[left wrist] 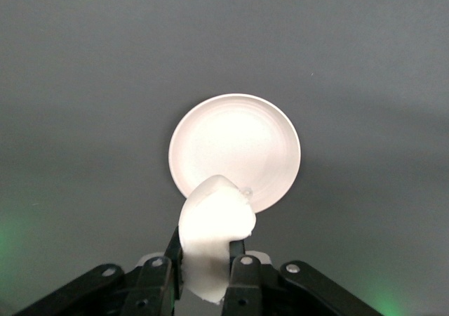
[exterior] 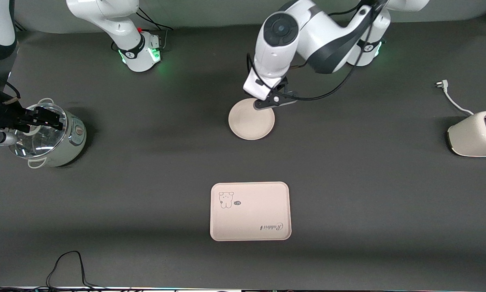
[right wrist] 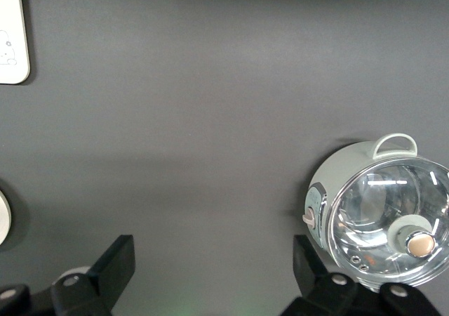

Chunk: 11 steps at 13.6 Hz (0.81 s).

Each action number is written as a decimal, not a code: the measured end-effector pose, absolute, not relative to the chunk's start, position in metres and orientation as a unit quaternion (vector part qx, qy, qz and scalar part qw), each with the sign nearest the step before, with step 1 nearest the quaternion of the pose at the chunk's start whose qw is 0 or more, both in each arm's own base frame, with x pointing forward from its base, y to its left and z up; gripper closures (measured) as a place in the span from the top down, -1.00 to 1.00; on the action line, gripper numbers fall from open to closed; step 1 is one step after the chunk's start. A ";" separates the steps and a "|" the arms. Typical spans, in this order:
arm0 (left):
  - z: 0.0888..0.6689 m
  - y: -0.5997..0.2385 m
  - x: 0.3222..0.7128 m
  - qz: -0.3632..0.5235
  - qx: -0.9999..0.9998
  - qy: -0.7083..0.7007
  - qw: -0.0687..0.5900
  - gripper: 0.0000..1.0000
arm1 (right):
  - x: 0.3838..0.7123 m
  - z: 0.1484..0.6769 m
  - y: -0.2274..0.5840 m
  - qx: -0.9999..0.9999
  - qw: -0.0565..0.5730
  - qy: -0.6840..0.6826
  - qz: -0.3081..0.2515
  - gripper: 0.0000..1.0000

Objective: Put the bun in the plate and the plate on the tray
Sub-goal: 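Lower the bun onto the white plate and open the left gripper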

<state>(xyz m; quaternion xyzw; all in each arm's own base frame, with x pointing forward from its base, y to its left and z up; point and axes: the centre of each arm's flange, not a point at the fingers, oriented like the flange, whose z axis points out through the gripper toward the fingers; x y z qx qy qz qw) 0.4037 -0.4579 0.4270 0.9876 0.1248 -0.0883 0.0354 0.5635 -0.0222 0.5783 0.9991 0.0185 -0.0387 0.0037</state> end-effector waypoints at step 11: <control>0.230 -0.488 0.368 -0.079 0.987 0.136 0.030 -0.37 | 0.563 0.578 -0.022 0.999 0.004 0.019 -0.039 1.00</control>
